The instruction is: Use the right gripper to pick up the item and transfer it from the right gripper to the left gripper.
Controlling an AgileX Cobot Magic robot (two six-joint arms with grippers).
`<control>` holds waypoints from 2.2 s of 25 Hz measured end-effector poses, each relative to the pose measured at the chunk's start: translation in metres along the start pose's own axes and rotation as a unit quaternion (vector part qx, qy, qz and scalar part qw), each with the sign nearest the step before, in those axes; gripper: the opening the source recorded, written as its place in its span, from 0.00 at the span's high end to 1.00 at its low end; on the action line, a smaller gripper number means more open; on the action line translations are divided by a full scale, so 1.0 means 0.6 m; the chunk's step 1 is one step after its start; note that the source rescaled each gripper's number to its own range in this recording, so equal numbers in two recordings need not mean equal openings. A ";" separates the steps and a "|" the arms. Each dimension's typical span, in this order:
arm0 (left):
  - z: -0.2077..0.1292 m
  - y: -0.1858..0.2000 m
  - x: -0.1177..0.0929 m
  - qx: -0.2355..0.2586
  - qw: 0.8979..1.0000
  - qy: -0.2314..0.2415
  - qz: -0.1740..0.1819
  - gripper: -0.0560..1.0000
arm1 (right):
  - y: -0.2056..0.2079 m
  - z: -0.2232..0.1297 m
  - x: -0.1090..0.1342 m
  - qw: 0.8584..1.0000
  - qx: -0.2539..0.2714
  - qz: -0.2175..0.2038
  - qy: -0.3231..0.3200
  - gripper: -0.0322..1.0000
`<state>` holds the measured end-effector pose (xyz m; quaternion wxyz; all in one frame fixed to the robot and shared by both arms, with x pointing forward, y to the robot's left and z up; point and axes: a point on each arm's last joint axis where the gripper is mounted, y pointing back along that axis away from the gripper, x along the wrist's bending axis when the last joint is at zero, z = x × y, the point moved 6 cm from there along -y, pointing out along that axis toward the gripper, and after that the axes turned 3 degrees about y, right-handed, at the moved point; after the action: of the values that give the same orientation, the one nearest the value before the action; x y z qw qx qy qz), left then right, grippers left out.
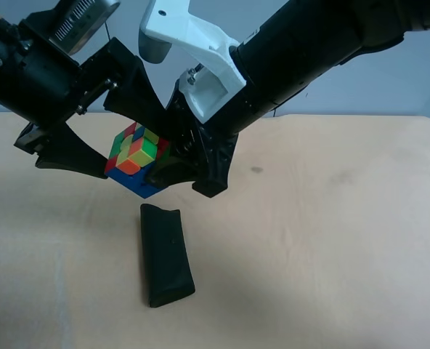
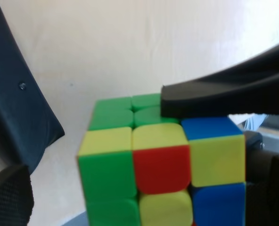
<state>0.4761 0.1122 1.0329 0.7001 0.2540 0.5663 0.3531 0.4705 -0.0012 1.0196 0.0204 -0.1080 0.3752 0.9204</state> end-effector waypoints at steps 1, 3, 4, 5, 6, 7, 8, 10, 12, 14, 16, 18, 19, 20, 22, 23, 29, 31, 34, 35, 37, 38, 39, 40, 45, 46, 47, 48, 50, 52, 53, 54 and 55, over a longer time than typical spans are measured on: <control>-0.003 -0.005 -0.002 0.006 1.000 -0.003 0.001 0.00 | 0.000 0.000 0.000 1.000 0.000 0.000 0.000 0.96; -0.010 -0.017 -0.007 0.017 1.000 -0.011 0.002 0.00 | 0.000 0.000 0.000 1.000 0.000 0.000 0.000 0.96; -0.011 -0.022 -0.009 0.018 1.000 -0.014 0.003 0.00 | 0.000 0.000 0.000 1.000 0.000 0.001 0.000 0.96; -0.010 -0.024 -0.011 0.014 1.000 -0.015 0.002 0.00 | 0.000 0.000 0.001 1.000 0.000 0.001 0.000 0.96; -0.009 -0.026 -0.012 0.012 1.000 -0.015 0.002 0.00 | 0.000 0.000 0.000 1.000 0.000 0.001 0.000 0.96; -0.008 -0.026 -0.012 0.011 1.000 -0.015 0.002 0.00 | 0.000 0.000 0.000 1.000 0.000 0.000 0.000 0.96; -0.007 -0.026 -0.012 0.009 1.000 -0.015 0.002 0.00 | 0.000 0.000 0.000 1.000 0.000 0.000 0.000 0.96; -0.005 -0.026 -0.013 0.005 1.000 -0.016 0.001 0.00 | 0.000 0.000 0.000 1.000 0.000 0.000 0.000 0.96; -0.003 -0.026 -0.013 -0.001 1.000 -0.016 0.001 0.03 | 0.000 0.000 0.000 1.000 0.000 0.000 0.000 0.96; -0.001 -0.026 -0.013 -0.004 1.000 -0.016 0.000 0.15 | 0.000 0.000 0.000 1.000 0.000 0.000 0.000 0.96; 0.001 -0.026 -0.014 -0.008 1.000 -0.016 0.000 0.39 | 0.000 0.000 0.000 1.000 0.000 0.000 0.000 0.96; 0.002 -0.026 -0.014 -0.009 1.000 -0.016 0.000 0.66 | 0.000 0.000 0.000 1.000 0.000 0.000 0.000 0.96; 0.002 -0.026 -0.014 -0.009 1.000 -0.016 0.000 0.78 | 0.000 0.000 0.000 1.000 0.000 0.000 0.000 0.96; 0.002 -0.026 -0.012 -0.010 1.000 -0.017 0.003 0.92 | 0.000 0.000 0.000 1.000 0.000 0.000 0.000 0.96; 0.002 -0.027 -0.012 -0.010 1.000 -0.013 0.003 0.94 | 0.000 0.000 -0.001 1.000 0.000 -0.001 0.001 0.96; 0.002 -0.027 -0.012 -0.010 1.000 -0.013 0.003 0.94 | 0.000 0.000 -0.001 1.000 0.000 -0.001 0.001 0.96; 0.002 -0.027 -0.012 -0.010 1.000 -0.012 0.003 0.94 | 0.000 0.000 -0.001 1.000 0.000 -0.001 0.000 0.96; 0.002 -0.027 -0.012 -0.010 1.000 -0.012 0.003 0.94 | 0.000 0.000 0.000 1.000 0.000 -0.001 0.000 0.96; 0.002 -0.027 -0.013 -0.010 1.000 -0.013 0.002 0.94 | 0.000 0.000 0.002 1.000 0.000 0.003 0.001 0.63; 0.002 -0.027 -0.013 -0.010 1.000 -0.014 0.002 0.94 | 0.000 0.000 0.002 1.000 0.000 0.003 0.001 0.38; 0.002 -0.027 -0.013 -0.010 1.000 -0.014 0.002 0.94 | 0.000 0.000 -0.002 1.000 -0.001 -0.005 -0.001 0.14; 0.002 -0.027 -0.013 -0.010 1.000 -0.013 0.002 0.94 | 0.000 0.001 -0.004 1.000 -0.001 -0.008 -0.002 0.09; 0.002 -0.027 -0.013 -0.010 1.000 -0.012 0.000 0.94 | 0.000 0.001 -0.005 1.000 -0.002 -0.009 -0.005 0.05; 0.002 -0.027 -0.014 -0.010 1.000 -0.011 -0.002 0.94 | 0.000 0.001 -0.005 1.000 -0.002 -0.011 -0.007 0.03; 0.002 -0.027 -0.016 -0.009 1.000 -0.008 -0.005 0.94 | 0.009 0.006 -0.005 1.000 -0.004 -0.015 -0.003 0.01; 0.002 -0.027 -0.016 -0.009 1.000 -0.007 -0.005 0.94 | 0.016 0.009 -0.003 1.000 -0.005 -0.018 0.000 0.01; 0.002 -0.027 -0.016 -0.009 1.000 -0.007 -0.005 0.94 | 0.025 0.012 -0.002 1.000 -0.005 -0.022 0.005 0.00; 0.002 -0.027 -0.016 -0.009 1.000 -0.007 -0.005 0.94 | 0.033 0.014 0.000 1.000 -0.005 -0.024 0.007 0.00; 0.002 -0.027 -0.016 -0.009 1.000 -0.007 -0.005 0.94 | 0.055 0.020 0.006 1.000 -0.002 -0.029 0.007 0.00; 0.002 -0.027 -0.016 -0.009 1.000 -0.007 -0.005 0.94 | 0.075 0.022 0.015 1.000 0.006 -0.029 0.003 0.00; 0.002 -0.027 -0.016 -0.009 1.000 -0.007 -0.005 0.94 | 0.085 0.021 0.019 0.999 0.014 -0.030 0.002 0.00; 0.002 -0.027 -0.016 -0.009 1.000 -0.007 -0.006 0.94 | 0.095 0.019 0.024 0.999 0.023 -0.029 -0.001 0.00; 0.002 -0.027 -0.016 -0.009 1.000 -0.007 -0.006 0.94 | 0.102 0.015 0.030 0.999 0.034 -0.025 -0.003 0.00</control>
<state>0.4793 0.0946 1.0272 0.7083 0.2468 0.5597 0.3524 0.4441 -0.0396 1.0640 0.0487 -0.1137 0.4032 0.9067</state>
